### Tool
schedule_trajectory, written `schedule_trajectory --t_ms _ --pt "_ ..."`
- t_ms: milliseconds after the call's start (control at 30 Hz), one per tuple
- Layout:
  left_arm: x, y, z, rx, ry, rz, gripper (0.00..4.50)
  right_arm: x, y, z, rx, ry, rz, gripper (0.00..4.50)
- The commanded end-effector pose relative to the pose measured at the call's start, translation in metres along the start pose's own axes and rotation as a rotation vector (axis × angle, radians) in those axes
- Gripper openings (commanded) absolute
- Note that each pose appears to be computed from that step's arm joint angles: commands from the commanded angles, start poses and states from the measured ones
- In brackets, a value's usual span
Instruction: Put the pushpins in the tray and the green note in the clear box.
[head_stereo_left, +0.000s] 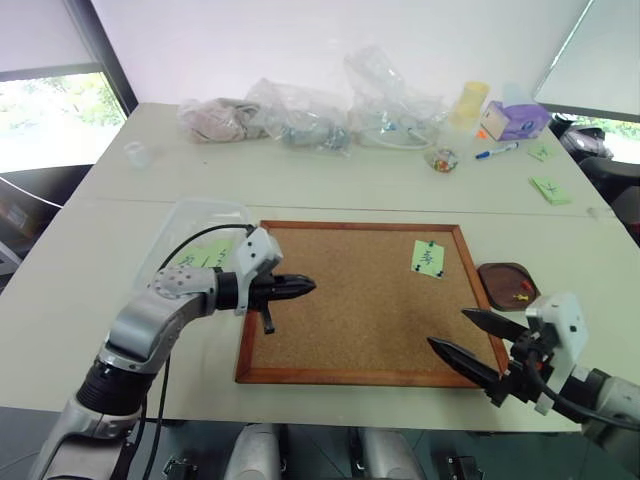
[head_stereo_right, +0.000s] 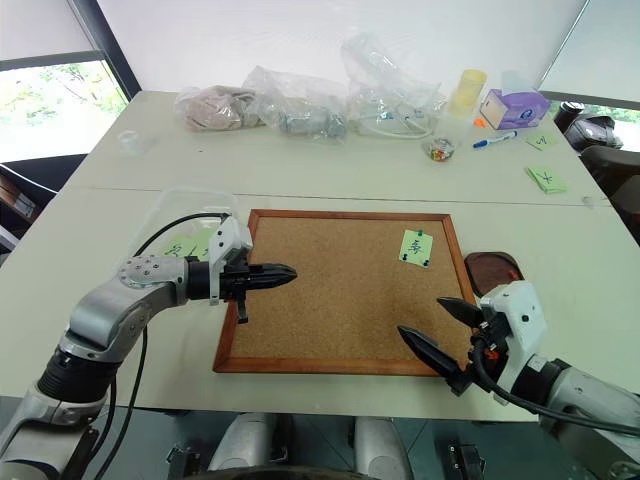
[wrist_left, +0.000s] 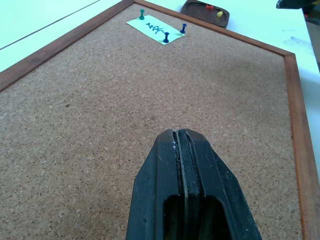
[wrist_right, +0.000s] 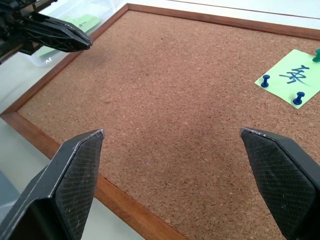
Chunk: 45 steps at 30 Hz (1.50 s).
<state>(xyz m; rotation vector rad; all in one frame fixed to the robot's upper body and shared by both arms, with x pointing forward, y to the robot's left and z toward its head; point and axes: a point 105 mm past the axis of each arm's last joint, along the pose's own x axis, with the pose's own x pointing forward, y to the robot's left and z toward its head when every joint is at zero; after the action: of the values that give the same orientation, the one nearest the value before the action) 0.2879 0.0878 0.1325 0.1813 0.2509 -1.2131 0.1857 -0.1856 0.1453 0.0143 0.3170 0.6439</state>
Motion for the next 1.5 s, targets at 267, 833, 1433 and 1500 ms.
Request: schedule_trajectory --t_ms 267,833,1433,1500 --pt "-0.002 -0.001 0.011 0.025 -0.026 -0.02 0.05 0.001 0.011 0.001 -0.022 -0.024 0.013 4.5" --pt "0.04 0.003 0.033 0.078 -0.106 -0.048 0.05 0.019 -0.014 0.025 -0.129 -0.109 -0.152 4.5" --pt "0.078 0.008 -0.026 0.251 0.219 -0.062 0.05 0.072 -0.103 0.057 -0.016 -0.16 -0.456 4.5" --pt "0.078 0.009 -0.03 0.243 0.237 -0.052 0.05 0.078 -0.11 0.05 -0.009 -0.132 -0.455 4.5"
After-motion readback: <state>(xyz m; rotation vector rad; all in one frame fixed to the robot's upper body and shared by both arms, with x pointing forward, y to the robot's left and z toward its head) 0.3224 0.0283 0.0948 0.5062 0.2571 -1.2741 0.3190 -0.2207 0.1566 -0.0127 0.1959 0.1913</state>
